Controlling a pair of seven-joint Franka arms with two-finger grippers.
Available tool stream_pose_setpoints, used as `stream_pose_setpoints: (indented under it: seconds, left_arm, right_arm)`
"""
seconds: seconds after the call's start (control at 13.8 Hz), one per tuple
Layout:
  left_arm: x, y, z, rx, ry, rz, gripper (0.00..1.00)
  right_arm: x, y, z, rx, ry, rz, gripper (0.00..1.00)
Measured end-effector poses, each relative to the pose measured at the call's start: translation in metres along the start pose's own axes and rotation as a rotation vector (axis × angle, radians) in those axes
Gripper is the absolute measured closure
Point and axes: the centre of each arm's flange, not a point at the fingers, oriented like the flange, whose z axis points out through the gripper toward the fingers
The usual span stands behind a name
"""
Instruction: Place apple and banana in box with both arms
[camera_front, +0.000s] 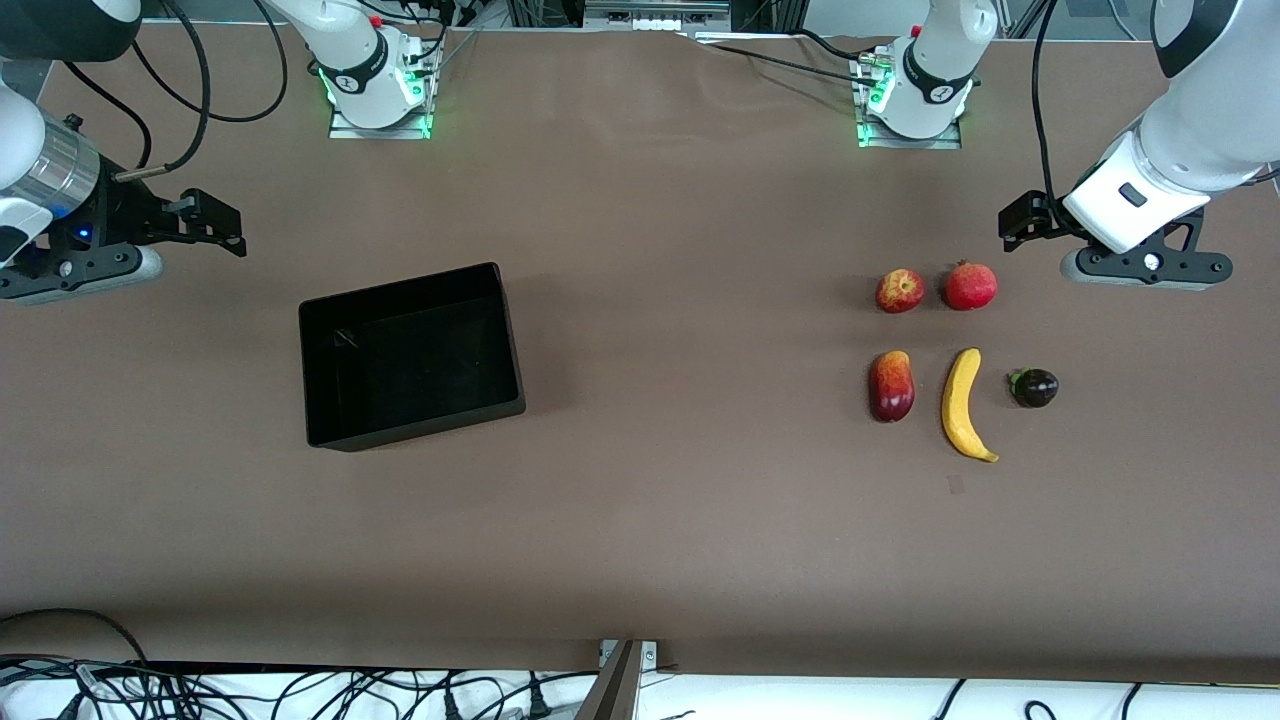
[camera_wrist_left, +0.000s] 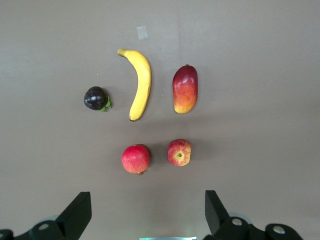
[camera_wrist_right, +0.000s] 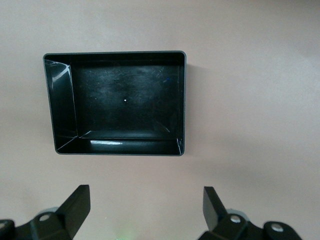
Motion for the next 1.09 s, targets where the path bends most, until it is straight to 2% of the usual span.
stream_pose_setpoints:
  seconds: [0.15,0.29,0.58,0.73,0.87,0.94,1.09]
  left_arm:
    - [0.000,0.000,0.000,0.000,-0.001,0.000,0.00]
    - [0.000,0.000,0.001,0.000,-0.006,0.000,0.00]
    - [0.004,0.001,0.020,0.002,-0.073,0.003,0.00]
    - [0.010,0.004,0.056,0.006,-0.189,0.013,0.00]
    - [0.024,0.011,0.104,0.008,-0.290,0.028,0.00]
    - [0.030,0.016,0.130,0.007,-0.315,0.037,0.00]
    - [0.035,0.025,0.184,0.002,-0.288,0.051,0.00]
  right_arm:
    - [0.005,0.001,0.019,-0.002,0.010,0.001,0.00]
    - [0.014,0.004,0.060,-0.008,0.025,0.003,0.00]
    - [0.026,0.012,0.159,-0.012,0.024,0.010,0.00]
    - [0.034,0.025,0.201,-0.015,0.019,0.005,0.00]
    - [0.041,0.047,0.240,-0.021,0.036,-0.005,0.00]
    - [0.042,0.057,0.259,-0.025,0.044,-0.001,0.00]
    - [0.042,0.066,0.294,-0.029,0.050,0.004,0.00]
